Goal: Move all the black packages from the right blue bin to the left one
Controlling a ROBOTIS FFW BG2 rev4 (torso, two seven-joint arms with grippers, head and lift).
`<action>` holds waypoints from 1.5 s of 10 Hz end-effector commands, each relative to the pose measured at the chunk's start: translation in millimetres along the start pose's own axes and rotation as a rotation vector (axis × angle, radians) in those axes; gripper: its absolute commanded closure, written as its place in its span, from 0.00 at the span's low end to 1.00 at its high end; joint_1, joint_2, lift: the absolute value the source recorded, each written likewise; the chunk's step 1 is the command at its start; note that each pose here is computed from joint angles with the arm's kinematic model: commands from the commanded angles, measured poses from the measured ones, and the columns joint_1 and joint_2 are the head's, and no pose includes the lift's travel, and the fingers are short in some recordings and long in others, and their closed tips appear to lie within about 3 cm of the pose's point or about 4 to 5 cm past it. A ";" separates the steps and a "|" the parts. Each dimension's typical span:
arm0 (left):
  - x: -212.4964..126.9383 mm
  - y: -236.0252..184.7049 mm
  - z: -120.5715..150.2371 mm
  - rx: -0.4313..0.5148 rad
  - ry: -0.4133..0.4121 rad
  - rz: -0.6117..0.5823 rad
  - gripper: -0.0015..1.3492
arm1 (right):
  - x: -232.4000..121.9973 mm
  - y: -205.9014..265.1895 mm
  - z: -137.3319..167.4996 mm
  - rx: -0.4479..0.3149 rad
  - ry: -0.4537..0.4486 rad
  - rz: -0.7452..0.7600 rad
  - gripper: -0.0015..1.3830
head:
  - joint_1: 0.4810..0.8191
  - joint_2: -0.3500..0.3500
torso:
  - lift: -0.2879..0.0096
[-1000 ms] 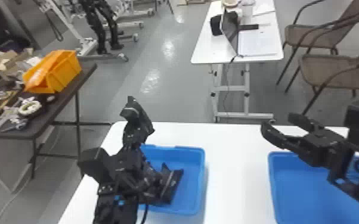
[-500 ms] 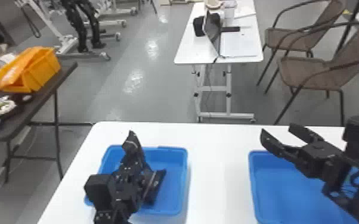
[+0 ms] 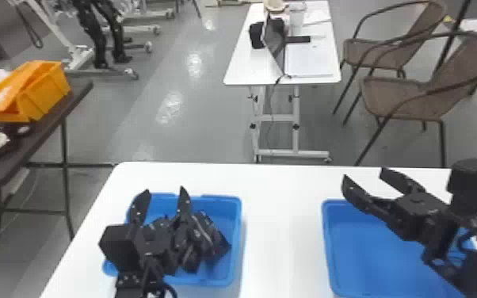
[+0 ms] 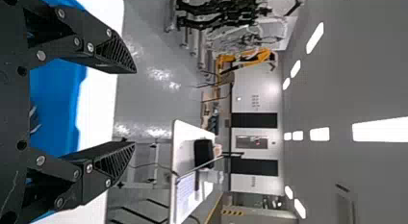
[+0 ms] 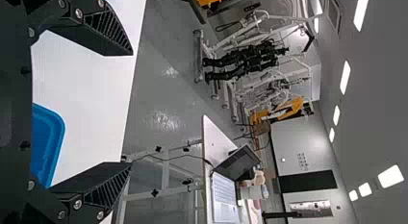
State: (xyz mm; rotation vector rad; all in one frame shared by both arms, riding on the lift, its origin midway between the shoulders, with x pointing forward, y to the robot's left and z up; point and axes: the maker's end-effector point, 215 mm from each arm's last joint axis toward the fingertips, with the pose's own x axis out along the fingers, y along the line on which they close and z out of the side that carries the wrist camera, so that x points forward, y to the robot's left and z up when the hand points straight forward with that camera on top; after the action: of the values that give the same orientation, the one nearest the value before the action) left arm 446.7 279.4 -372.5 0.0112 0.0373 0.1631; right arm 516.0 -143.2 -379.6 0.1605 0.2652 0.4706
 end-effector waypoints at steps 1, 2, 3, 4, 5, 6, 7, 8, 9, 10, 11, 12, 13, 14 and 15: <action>6.6 -2.5 42.5 -0.027 -0.112 0.020 0.22 | -9.3 -6.4 6.4 -0.029 -0.044 -0.044 0.15 | 0.63 0.72 | 0.83; 4.9 -2.6 64.2 -0.051 -0.176 0.038 0.28 | -17.3 -12.2 8.8 -0.043 -0.080 -0.081 0.15 | 0.63 0.72 | 0.83; -4.4 -3.8 73.0 -0.073 -0.205 0.051 0.32 | -29.7 -16.4 5.9 -0.056 -0.100 -0.112 0.15 | 0.63 0.70 | 0.83; -19.7 -4.9 69.0 -0.080 -0.196 0.057 0.36 | -45.9 -16.7 -3.4 -0.059 -0.116 -0.142 0.15 | 0.63 0.68 | 0.83; -39.7 -4.5 52.1 -0.071 -0.159 0.051 0.38 | -64.0 -16.5 -19.1 -0.051 -0.106 -0.166 0.15 | 0.63 0.67 | 0.83; -56.5 -6.6 31.3 -0.058 -0.100 0.030 0.38 | -84.9 -19.7 -43.3 -0.044 -0.063 -0.185 0.15 | 0.63 0.66 | 0.83; -71.1 -9.0 15.9 -0.022 -0.055 -0.001 0.38 | -106.1 -16.3 -70.9 -0.043 -0.010 -0.181 0.15 | 0.63 0.65 | 0.83; -79.4 -2.0 5.6 0.010 -0.026 -0.014 0.38 | -123.2 -11.2 -90.6 -0.042 0.028 -0.185 0.15 | 0.63 0.63 | 0.83; -90.0 -1.1 -4.0 0.037 -0.001 -0.032 0.38 | -135.6 -8.8 -87.5 -0.059 0.009 -0.191 0.15 | 0.63 0.63 | 0.83; -93.6 -1.6 -5.5 0.081 -0.003 -0.043 0.38 | -146.9 -10.3 -92.6 -0.071 0.022 -0.207 0.15 | 0.63 0.63 | 0.83; -85.6 -6.9 0.7 0.085 -0.018 -0.090 0.32 | -149.8 -8.1 -96.5 -0.073 0.031 -0.216 0.15 | 0.63 0.62 | 0.83; -78.8 -13.5 4.8 0.094 -0.028 -0.138 0.18 | -148.2 -7.5 -88.6 -0.134 0.035 -0.222 0.15 | 0.63 0.61 | 0.83; -80.0 -14.0 4.8 0.087 -0.035 -0.134 0.07 | -146.2 -5.5 -84.0 -0.159 0.030 -0.210 0.15 | 0.63 0.59 | 0.83; -81.8 -12.1 4.0 0.080 -0.034 -0.119 0.08 | -148.6 -6.9 -83.9 -0.159 0.021 -0.216 0.15 | 0.63 0.59 | 0.83; -82.9 -10.4 4.6 0.077 -0.037 -0.107 0.08 | -150.5 -8.0 -83.2 -0.170 0.018 -0.223 0.15 | 0.63 0.59 | 0.83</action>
State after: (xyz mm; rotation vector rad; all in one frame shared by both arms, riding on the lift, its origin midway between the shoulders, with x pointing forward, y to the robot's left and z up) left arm 367.8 254.8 -365.0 0.0908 0.0079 0.0476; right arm 366.7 -212.9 -429.0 -0.0364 0.2605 0.2738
